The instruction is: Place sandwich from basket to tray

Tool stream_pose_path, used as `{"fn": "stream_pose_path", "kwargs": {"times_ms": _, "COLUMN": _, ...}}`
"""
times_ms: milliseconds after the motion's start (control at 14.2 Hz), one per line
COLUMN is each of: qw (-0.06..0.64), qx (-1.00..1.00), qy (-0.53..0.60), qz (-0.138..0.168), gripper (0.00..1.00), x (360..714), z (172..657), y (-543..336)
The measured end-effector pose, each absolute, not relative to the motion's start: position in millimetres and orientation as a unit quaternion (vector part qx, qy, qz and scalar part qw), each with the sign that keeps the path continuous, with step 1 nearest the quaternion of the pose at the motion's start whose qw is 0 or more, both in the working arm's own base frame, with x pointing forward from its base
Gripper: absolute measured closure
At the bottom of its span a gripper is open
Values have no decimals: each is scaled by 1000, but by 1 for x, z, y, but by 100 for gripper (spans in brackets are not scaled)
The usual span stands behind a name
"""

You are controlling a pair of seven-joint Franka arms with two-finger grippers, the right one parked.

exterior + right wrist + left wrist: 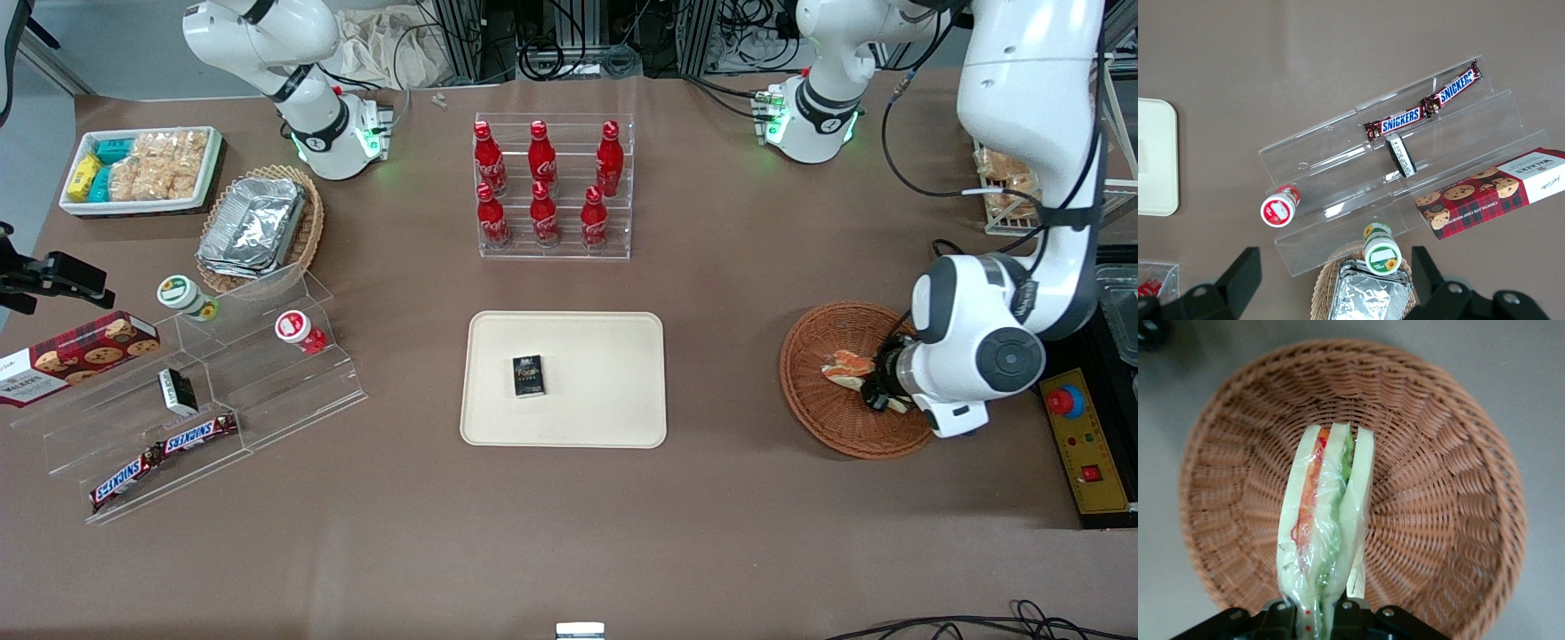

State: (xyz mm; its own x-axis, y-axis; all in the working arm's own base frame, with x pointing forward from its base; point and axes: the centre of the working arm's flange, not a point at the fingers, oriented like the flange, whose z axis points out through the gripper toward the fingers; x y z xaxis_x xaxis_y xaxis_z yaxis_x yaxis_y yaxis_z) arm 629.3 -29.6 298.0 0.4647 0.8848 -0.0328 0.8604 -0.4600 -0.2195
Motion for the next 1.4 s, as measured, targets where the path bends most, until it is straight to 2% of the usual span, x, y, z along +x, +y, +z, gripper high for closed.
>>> {"fn": "stream_pose_path", "kwargs": {"times_ms": 421, "qw": 73, "qx": -901, "qy": -422, "qz": 74, "gripper": 84, "x": 640, "z": 420, "y": -79}}
{"fn": "stream_pose_path", "kwargs": {"times_ms": 702, "qw": 38, "qx": -948, "qy": -306, "qz": 74, "gripper": 84, "x": 630, "z": 449, "y": -176}}
{"fn": "stream_pose_path", "kwargs": {"times_ms": 982, "qw": 2, "qx": -970, "qy": -217, "qz": 107, "gripper": 84, "x": 624, "z": 409, "y": -273}}
{"fn": "stream_pose_path", "kwargs": {"times_ms": 1123, "qw": 10, "qx": -981, "qy": -168, "qz": 102, "gripper": 84, "x": 625, "z": 365, "y": -317}}
{"fn": "stream_pose_path", "kwargs": {"times_ms": 1193, "qw": 21, "qx": -985, "qy": -142, "qz": 93, "gripper": 84, "x": 620, "z": 342, "y": -341}}
{"fn": "stream_pose_path", "kwargs": {"times_ms": 1404, "qw": 26, "qx": -991, "qy": -92, "qz": 93, "gripper": 84, "x": 597, "z": 290, "y": -399}}
